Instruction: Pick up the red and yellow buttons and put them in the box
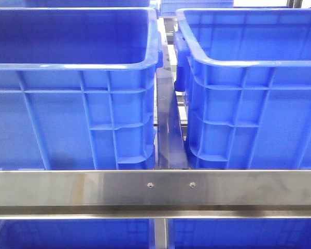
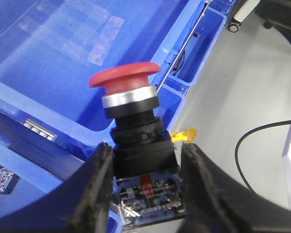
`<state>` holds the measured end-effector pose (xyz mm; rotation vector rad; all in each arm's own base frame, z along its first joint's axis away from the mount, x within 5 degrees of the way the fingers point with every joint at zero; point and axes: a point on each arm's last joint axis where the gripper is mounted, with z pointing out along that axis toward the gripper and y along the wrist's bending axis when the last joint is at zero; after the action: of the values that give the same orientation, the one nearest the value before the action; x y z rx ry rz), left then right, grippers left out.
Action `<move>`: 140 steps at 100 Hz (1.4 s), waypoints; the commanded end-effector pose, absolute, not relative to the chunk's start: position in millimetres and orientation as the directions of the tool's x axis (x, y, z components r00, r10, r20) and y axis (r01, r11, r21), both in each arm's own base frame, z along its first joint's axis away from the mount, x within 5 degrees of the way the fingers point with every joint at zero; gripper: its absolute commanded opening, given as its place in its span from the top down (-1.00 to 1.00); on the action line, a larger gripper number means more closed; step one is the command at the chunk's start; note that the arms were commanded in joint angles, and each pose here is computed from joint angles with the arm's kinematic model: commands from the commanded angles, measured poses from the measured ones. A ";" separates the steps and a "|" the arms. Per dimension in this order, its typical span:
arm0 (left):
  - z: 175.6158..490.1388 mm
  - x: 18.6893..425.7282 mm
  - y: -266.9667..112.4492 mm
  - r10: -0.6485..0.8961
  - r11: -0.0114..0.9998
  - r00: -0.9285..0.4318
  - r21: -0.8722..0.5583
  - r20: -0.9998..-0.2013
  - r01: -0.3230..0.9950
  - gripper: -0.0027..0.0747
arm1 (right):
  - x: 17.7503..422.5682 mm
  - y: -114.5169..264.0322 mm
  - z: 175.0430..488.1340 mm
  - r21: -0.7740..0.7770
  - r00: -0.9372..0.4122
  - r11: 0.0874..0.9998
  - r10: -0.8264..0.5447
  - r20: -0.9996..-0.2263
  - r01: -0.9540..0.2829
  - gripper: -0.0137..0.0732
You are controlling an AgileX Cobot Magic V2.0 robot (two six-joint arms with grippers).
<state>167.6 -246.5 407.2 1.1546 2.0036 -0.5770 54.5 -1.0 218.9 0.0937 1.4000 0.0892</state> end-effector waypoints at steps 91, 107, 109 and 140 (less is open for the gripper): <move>432.4 160.4 -241.2 0.447 0.488 -0.265 -0.015 -0.855 0.873 0.98 | 116.8 25.8 399.8 0.448 -0.397 0.885 0.368 -0.841 -0.128 0.83; 432.4 160.4 -241.2 0.447 0.488 -0.265 -0.015 -0.855 0.873 0.98 | 132.7 30.4 393.3 0.523 -0.468 0.844 0.417 -0.779 -0.118 0.54; 432.4 160.4 -241.2 0.447 0.488 -0.265 -0.015 -0.855 0.873 0.98 | 134.3 31.1 392.7 0.534 -0.476 0.837 0.424 -0.770 -0.117 0.49; 432.4 160.4 -241.2 0.447 0.488 -0.265 -0.015 -0.855 0.873 0.98 | 146.4 38.2 388.9 0.630 -0.538 0.767 0.482 -0.691 -0.121 -0.33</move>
<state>167.0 -246.9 407.2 1.1586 2.0013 -0.5773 143.6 35.9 374.3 0.2653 2.0823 0.7283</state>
